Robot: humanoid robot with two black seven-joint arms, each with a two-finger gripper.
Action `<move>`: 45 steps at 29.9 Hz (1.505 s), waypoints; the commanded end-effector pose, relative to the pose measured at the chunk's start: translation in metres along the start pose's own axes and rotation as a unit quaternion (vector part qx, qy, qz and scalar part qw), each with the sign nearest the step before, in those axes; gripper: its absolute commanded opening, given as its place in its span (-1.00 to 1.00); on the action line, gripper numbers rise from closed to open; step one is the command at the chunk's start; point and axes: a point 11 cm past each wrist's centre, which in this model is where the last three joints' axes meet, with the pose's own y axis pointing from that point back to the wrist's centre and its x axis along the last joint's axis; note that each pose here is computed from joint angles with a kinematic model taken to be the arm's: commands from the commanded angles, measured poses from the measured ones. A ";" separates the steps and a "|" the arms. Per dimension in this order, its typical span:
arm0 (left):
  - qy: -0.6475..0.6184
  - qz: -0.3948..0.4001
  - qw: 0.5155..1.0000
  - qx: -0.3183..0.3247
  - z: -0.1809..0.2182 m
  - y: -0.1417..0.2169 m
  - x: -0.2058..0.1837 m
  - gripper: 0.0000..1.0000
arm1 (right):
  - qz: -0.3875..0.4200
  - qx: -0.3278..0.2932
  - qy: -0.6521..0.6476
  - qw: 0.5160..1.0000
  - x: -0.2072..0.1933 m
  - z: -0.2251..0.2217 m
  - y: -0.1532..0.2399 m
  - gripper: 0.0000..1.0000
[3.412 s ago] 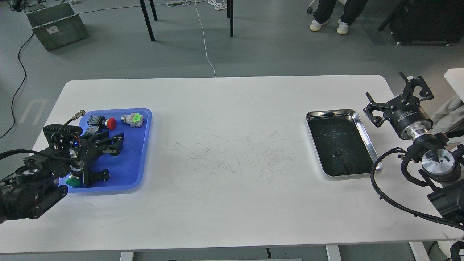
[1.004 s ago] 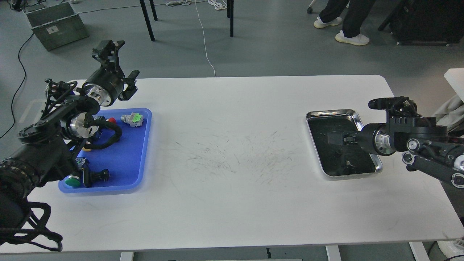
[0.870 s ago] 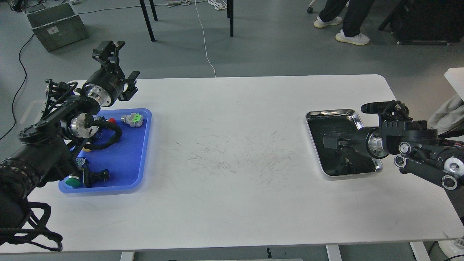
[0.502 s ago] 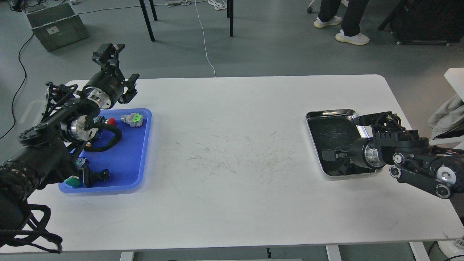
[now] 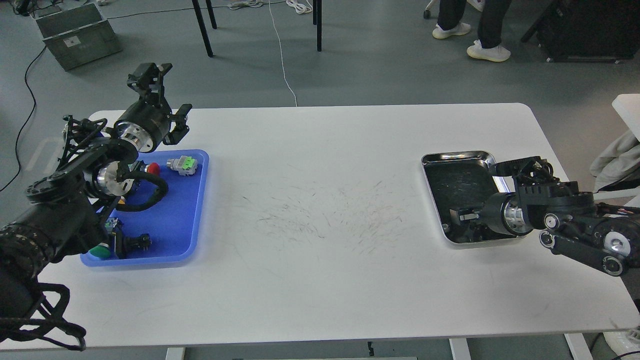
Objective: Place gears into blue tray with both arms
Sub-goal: 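Grasp another small black part in the metal tray with the right gripper, then carry the black part toward the table center and release it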
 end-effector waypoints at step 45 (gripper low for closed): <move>-0.012 0.012 1.000 -0.012 0.018 0.001 0.013 0.96 | 0.237 0.349 -0.070 0.904 0.089 -0.281 -0.026 -0.97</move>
